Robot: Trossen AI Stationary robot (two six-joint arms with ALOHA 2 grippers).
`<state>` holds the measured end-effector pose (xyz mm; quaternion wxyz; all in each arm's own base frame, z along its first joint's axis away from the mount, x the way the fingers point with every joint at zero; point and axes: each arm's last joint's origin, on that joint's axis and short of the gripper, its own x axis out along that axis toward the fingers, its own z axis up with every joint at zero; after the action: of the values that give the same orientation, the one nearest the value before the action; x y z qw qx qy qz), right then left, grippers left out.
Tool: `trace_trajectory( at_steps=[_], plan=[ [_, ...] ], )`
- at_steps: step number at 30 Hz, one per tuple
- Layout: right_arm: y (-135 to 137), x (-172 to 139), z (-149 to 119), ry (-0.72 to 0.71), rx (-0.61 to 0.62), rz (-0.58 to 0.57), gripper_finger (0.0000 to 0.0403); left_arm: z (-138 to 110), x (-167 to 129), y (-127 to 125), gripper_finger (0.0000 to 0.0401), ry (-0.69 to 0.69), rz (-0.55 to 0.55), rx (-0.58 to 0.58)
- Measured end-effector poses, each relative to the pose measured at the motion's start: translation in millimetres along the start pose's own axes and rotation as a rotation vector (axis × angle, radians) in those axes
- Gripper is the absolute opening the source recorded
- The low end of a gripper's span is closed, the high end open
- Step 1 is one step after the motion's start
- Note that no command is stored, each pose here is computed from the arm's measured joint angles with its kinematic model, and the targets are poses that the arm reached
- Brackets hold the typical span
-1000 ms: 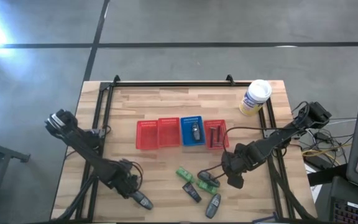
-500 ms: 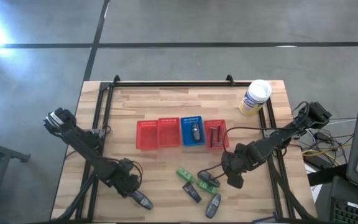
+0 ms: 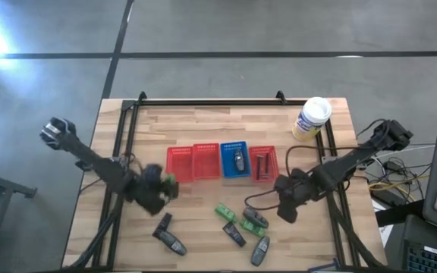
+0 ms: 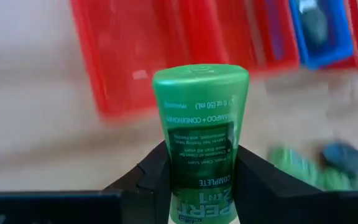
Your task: Pick & Place Travel size toiletries
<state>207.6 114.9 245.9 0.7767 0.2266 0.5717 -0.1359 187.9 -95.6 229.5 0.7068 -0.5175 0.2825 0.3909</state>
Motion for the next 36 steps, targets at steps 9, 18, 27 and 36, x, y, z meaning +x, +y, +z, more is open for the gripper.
trace_trajectory(
  at_steps=[9, 18, 27, 36],
  plan=[
    [-0.3, 4.3, -0.6, 0.004, 0.077, -0.017, 0.0325, 86.4, 30.7, -17.0, 0.013, -0.019, 0.131, 0.111],
    [2.0, 11.8, 0.3, -0.001, 0.102, -0.046, 0.0352, 105.0, 57.0, -16.6, 0.013, 0.084, 0.155, 0.138],
    [2.4, 13.0, 0.4, 0.0, 0.113, -0.049, 0.0359, 97.3, 90.8, -16.5, 0.0159, 0.108, 0.253, 0.099],
    [2.4, 12.9, 0.4, 0.0, 0.111, -0.049, 0.0359, 98.2, 88.1, -19.9, 0.0226, 0.115, 0.21, 0.112]
  ],
)
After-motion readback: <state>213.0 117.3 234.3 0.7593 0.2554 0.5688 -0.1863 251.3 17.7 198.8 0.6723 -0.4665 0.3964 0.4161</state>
